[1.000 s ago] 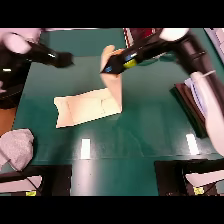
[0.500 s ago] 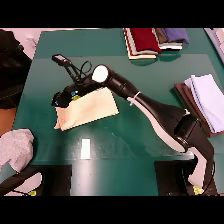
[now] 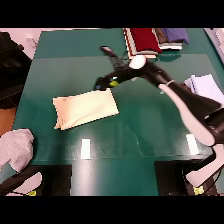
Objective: Fold the shirts.
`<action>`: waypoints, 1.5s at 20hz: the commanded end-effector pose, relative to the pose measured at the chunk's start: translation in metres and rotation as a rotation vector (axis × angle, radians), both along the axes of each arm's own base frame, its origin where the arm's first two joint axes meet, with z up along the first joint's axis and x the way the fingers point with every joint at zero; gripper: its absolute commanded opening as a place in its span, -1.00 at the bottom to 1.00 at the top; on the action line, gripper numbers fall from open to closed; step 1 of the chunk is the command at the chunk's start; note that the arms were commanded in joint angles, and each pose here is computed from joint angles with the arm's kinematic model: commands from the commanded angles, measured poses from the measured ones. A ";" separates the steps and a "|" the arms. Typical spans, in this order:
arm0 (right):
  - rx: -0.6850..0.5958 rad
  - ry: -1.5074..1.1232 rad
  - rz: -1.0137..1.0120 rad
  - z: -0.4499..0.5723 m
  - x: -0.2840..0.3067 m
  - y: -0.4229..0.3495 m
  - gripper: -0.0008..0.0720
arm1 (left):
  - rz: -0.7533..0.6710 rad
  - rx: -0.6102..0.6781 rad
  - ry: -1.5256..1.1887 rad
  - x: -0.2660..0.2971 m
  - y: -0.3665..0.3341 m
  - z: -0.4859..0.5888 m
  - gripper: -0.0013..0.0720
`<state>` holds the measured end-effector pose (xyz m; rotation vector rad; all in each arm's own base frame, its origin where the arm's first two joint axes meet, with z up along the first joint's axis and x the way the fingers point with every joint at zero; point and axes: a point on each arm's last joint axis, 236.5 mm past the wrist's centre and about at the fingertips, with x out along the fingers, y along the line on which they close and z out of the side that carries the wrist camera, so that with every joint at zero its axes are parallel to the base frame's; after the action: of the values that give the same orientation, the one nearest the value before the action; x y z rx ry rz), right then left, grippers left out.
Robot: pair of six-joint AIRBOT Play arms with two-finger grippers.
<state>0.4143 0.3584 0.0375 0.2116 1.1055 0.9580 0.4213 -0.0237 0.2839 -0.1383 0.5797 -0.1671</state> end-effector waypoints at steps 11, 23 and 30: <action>0.058 0.430 -0.104 -0.112 -0.017 -0.012 0.64 | -0.058 -0.062 0.036 0.010 -0.017 -0.015 -0.91; -0.091 0.050 -0.091 -0.027 0.059 -0.042 -0.92 | -0.332 -0.025 -0.012 -0.009 -0.128 -0.007 -0.91; -0.292 -0.054 -0.574 0.072 0.098 -0.325 -0.92 | -0.471 -0.034 -0.037 -0.032 -0.188 -0.001 -0.91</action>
<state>0.5179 0.1451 0.0795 0.2406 1.0643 0.5144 0.3972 -0.1887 0.2784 -0.0418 0.5846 -0.5842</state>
